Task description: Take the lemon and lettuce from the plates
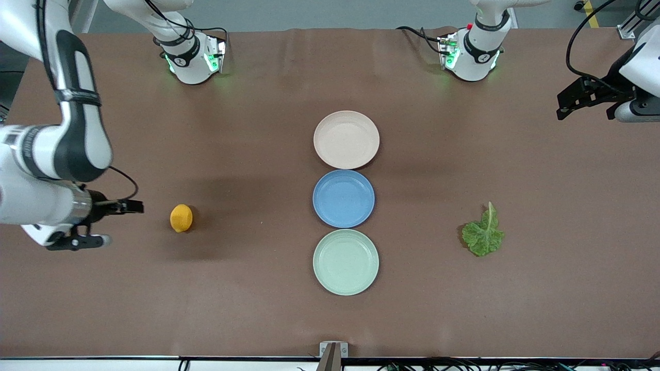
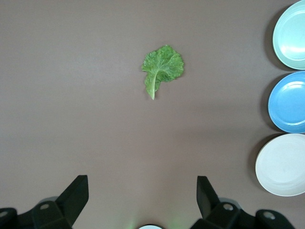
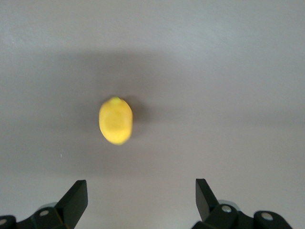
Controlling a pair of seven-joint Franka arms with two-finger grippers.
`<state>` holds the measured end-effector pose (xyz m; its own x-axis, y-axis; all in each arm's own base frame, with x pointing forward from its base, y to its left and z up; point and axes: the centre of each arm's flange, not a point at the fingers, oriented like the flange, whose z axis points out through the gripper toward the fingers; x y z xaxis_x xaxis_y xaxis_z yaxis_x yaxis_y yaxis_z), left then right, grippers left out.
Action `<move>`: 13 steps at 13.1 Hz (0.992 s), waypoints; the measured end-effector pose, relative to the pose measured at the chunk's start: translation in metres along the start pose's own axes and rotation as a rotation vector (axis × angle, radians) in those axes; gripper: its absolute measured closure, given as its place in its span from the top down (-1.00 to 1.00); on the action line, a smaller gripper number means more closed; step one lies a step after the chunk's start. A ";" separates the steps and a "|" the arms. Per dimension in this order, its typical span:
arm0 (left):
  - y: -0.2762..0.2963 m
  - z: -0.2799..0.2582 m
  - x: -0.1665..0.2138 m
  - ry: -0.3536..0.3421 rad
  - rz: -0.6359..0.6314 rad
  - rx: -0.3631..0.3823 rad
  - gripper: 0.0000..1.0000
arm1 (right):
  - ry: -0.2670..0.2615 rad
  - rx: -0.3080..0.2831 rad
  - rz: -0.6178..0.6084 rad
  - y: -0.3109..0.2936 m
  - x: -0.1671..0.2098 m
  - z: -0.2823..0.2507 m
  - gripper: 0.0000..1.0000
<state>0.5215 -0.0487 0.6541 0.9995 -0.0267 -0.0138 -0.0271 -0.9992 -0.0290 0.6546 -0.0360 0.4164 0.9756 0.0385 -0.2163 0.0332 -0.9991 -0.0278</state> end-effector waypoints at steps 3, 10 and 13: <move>0.003 0.000 0.000 -0.001 0.005 0.000 1.00 | -0.003 0.011 0.029 0.021 -0.019 -0.056 1.00; 0.005 0.001 0.000 -0.001 0.009 0.001 1.00 | -0.035 0.000 0.027 0.021 -0.033 -0.083 1.00; 0.005 0.001 0.000 -0.001 0.010 0.000 1.00 | -0.008 0.001 0.026 0.019 -0.053 -0.108 1.00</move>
<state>0.5210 -0.0540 0.6535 0.9992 -0.0367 -0.0152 -0.0371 -0.9989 -0.0289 0.6275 -0.0592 0.5327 0.9744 0.0129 -0.2247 0.0079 -0.9997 -0.0232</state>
